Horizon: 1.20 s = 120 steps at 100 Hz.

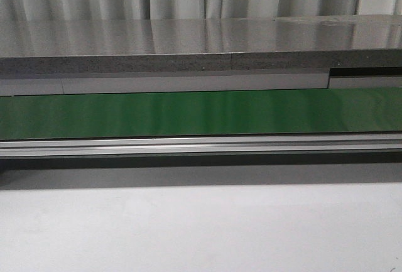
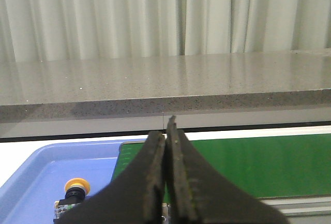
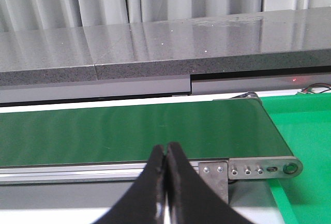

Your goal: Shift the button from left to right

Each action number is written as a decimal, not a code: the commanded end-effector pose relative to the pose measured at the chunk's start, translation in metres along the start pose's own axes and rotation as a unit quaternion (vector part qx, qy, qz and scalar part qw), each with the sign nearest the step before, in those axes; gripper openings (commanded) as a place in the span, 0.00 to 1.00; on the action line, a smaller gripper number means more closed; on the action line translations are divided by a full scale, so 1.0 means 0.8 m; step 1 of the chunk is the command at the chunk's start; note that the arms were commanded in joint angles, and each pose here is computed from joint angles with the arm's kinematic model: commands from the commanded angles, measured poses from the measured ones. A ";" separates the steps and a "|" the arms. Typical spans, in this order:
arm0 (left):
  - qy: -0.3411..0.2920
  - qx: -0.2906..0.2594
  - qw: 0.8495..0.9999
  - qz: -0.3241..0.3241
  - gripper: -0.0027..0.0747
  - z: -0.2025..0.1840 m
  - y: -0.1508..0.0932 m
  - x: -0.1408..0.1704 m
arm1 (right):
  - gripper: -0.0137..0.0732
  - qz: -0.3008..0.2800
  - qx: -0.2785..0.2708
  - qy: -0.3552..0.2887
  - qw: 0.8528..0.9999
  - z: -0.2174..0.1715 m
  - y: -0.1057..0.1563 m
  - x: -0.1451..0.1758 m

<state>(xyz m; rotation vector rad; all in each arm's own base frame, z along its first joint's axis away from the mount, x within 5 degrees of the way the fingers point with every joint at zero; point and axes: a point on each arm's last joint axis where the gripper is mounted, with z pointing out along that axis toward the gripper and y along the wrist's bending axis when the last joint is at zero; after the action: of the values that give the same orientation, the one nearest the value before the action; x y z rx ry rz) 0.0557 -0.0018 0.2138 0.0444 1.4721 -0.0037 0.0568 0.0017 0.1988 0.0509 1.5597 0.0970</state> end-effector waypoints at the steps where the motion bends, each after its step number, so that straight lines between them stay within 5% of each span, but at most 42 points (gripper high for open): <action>1: -0.031 0.002 0.999 -0.008 0.01 -0.002 -0.001 0.005 | 0.08 -0.007 -0.004 -0.055 0.998 -0.003 0.001 -0.016; 50: -0.030 -0.001 0.999 -0.029 0.01 -0.004 0.000 -0.011 | 0.08 -0.007 -0.004 -0.055 0.998 -0.003 0.001 -0.016; 89: 0.104 -0.011 0.994 -0.044 0.01 0.021 0.005 -0.101 | 0.08 -0.007 -0.004 -0.055 0.998 -0.003 0.001 -0.016; 120: 0.292 -0.021 0.955 -0.043 0.01 0.083 0.008 -0.160 | 0.08 -0.007 -0.004 -0.055 0.998 -0.003 0.001 -0.016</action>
<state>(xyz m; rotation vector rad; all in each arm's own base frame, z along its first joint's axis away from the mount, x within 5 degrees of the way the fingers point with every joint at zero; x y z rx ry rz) 0.0940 -0.0001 0.3253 -0.0447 2.0451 -0.0220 0.0568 0.0017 0.1988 0.0509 1.5597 0.0970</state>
